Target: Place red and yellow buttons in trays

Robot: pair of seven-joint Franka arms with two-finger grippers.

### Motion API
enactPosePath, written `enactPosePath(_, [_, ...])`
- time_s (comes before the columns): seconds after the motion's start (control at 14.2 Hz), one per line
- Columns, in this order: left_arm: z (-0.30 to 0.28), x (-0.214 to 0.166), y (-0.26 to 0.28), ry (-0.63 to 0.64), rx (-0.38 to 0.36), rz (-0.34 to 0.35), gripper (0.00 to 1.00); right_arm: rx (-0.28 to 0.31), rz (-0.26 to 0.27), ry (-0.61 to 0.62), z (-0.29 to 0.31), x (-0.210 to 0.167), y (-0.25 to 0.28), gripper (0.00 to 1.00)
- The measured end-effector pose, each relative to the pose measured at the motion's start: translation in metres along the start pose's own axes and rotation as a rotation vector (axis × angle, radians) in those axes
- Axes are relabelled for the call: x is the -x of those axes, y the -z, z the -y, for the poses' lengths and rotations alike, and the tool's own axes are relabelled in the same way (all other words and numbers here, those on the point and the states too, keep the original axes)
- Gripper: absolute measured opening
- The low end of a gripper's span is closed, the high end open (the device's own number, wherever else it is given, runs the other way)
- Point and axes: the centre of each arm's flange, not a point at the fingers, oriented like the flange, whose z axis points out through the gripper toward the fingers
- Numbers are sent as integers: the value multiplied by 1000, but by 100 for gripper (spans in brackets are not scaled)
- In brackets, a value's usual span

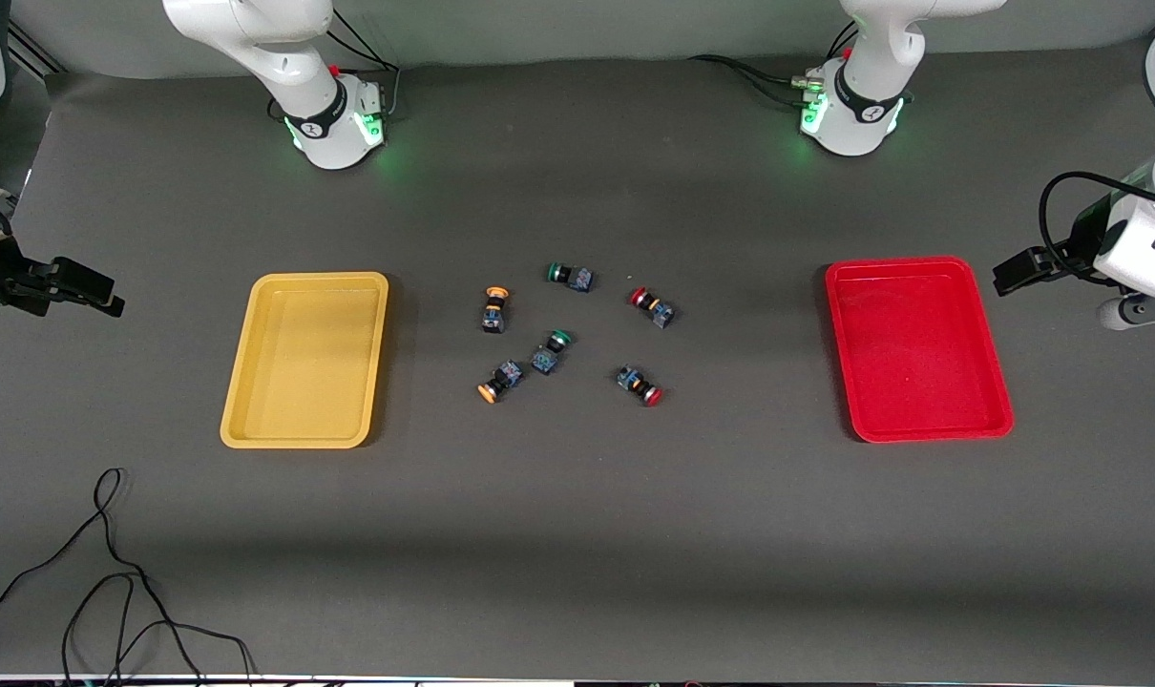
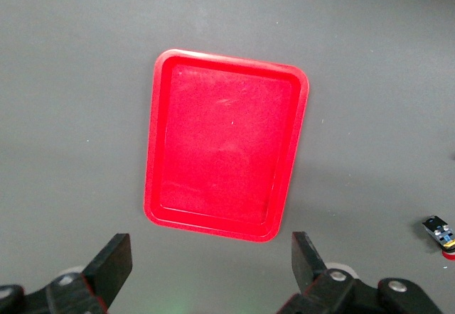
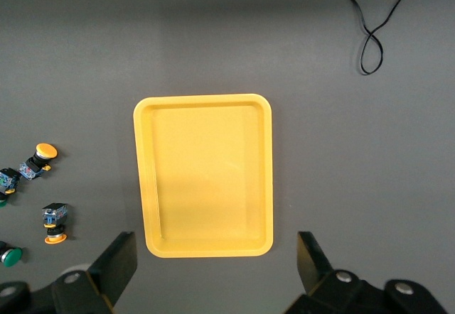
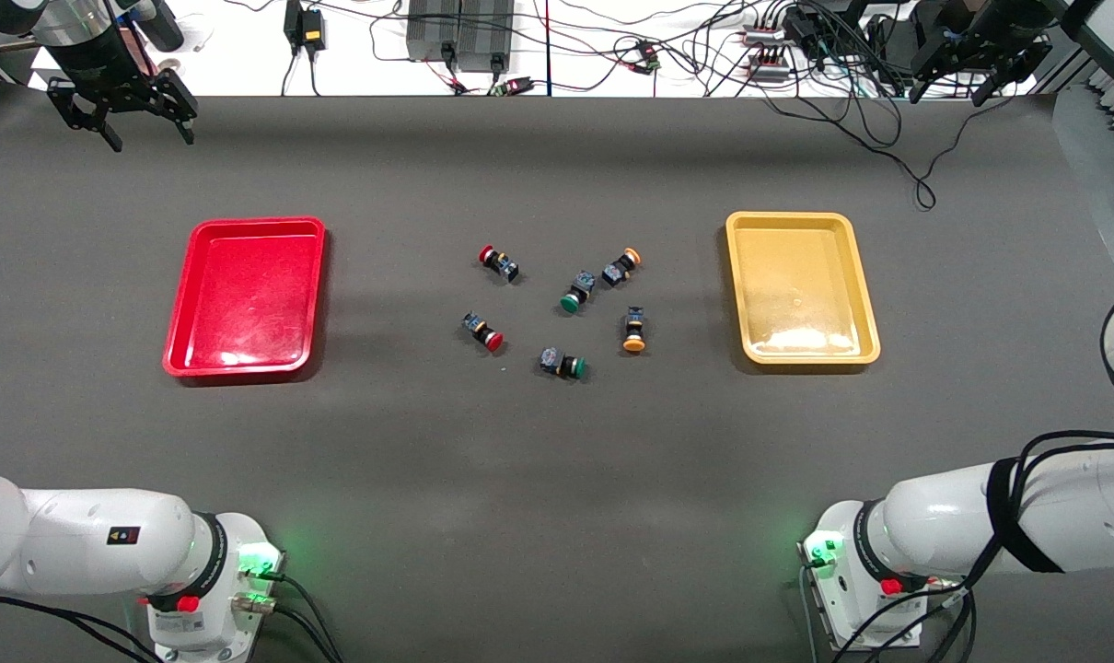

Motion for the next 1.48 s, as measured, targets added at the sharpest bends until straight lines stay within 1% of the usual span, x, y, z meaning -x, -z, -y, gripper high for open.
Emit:
enactPosePath(0.35, [-14,6,1,-28,-10,23,100,0,6,-1,0,1,0,100])
enactPosePath(0.49, [-17,6,3,-34,-10,22,100,-2,36,13,10,3,-3,100])
enactPosePath(0.64, [-31,4,9,-57,-11,19,100,1,61,6,38,6,-8,100])
enactPosePath(0.78, [-41,-1,8,-73,-14,35,100,7,74,-11,74,9,-14,100])
enactPosePath(0.92, [-43,-6,4,-75,-15,46,100,15,86,-54,115,16,-24,100])
enactPosePath(1.06, [-51,-6,-2,-89,-19,64,100,19,71,-113,172,27,-41,100])
enactPosePath(1.2, [-77,2,-7,-138,-27,86,100,20,49,-174,240,50,-67,100])
enactPosePath(1.34, [-118,14,-15,-200,-38,105,100,19,34,-211,309,85,-93,100])
enactPosePath(1.48, [-163,30,-26,-186,-52,122,100,25,33,-183,361,120,-111,100])
